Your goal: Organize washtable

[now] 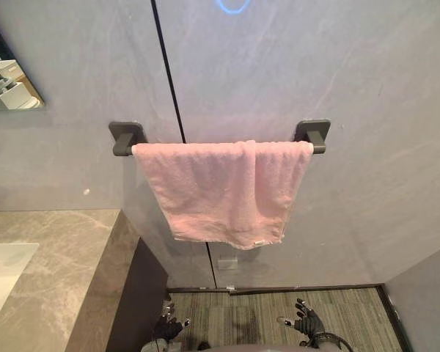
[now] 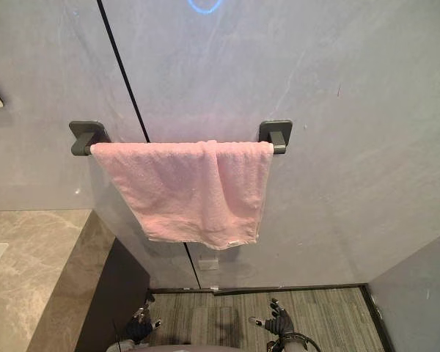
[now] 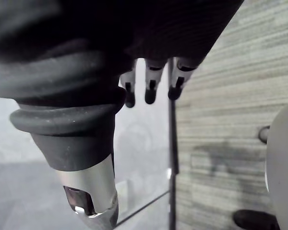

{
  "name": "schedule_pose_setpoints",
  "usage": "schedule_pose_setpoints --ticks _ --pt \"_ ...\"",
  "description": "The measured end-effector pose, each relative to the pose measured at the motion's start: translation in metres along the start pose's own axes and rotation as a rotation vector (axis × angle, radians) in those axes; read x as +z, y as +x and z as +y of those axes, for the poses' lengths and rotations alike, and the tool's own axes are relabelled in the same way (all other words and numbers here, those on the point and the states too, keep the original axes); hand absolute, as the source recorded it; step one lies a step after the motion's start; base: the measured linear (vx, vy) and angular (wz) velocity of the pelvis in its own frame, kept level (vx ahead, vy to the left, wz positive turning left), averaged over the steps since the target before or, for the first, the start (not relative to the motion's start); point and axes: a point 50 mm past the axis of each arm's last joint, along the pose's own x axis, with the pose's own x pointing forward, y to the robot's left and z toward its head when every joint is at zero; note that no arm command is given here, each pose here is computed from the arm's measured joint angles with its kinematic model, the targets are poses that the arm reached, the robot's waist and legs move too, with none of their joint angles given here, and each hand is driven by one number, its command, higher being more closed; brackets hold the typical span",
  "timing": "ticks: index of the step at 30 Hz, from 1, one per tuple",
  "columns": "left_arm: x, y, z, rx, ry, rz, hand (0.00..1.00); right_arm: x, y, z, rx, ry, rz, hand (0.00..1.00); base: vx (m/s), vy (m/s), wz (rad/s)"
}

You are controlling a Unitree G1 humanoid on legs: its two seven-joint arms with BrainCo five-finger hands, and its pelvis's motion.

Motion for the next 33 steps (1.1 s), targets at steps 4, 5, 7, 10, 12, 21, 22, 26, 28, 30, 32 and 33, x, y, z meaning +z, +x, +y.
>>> schedule_pose_setpoints --ticks 4,5,7,10,12,21,22,26,28,30,32,33 --pt "-0.001 0.003 -0.001 -0.004 0.025 0.015 0.0 0.002 0.003 0.004 0.018 -0.026 0.006 0.0 0.0 0.0 0.0" --pt "-0.001 0.003 -0.001 -0.003 0.027 0.016 0.0 0.002 0.003 0.005 0.021 -0.028 0.005 0.0 0.0 0.0 0.0" --pt "0.0 0.003 0.0 -0.002 0.029 0.015 0.0 0.003 0.003 0.006 0.028 -0.041 0.003 0.0 0.0 0.0 0.0" --pt "0.0 0.004 0.0 -0.001 0.033 0.02 0.0 0.004 0.004 0.008 0.035 -0.047 0.001 0.0 -0.01 -0.004 -0.01" --pt "0.001 0.005 0.001 0.002 0.036 0.022 0.0 0.004 0.005 0.009 0.044 -0.06 0.004 0.0 -0.04 -0.005 -0.1" --pt "0.017 0.014 0.004 0.01 0.08 -0.002 0.0 0.02 0.012 0.011 0.067 -0.122 -0.026 0.0 -0.02 -0.011 0.1" --pt "0.018 0.014 0.003 0.007 0.092 -0.004 0.0 0.021 0.012 0.009 0.065 -0.125 -0.03 0.0 0.08 -0.021 1.31" --pt "0.022 0.016 0.007 0.033 0.103 -0.013 0.0 0.035 0.015 0.011 0.077 -0.139 -0.075 0.0 0.06 -0.143 1.03" --pt "0.03 0.019 0.004 0.029 0.099 -0.034 0.0 0.055 0.019 0.015 0.089 -0.152 -0.136 0.0 -0.06 -0.227 0.78" --pt "0.034 0.02 -0.001 0.017 0.094 -0.048 0.0 0.07 0.021 0.016 0.088 -0.155 -0.188 0.0 -0.14 -0.26 1.25" --pt "0.037 0.02 -0.004 0.01 0.093 -0.062 0.0 0.077 0.024 0.017 0.086 -0.155 -0.201 0.0 -0.15 -0.162 1.28" --pt "0.038 0.02 -0.004 0.008 0.096 -0.064 0.0 0.077 0.024 0.018 0.084 -0.148 -0.199 0.0 -0.19 -0.112 1.12"
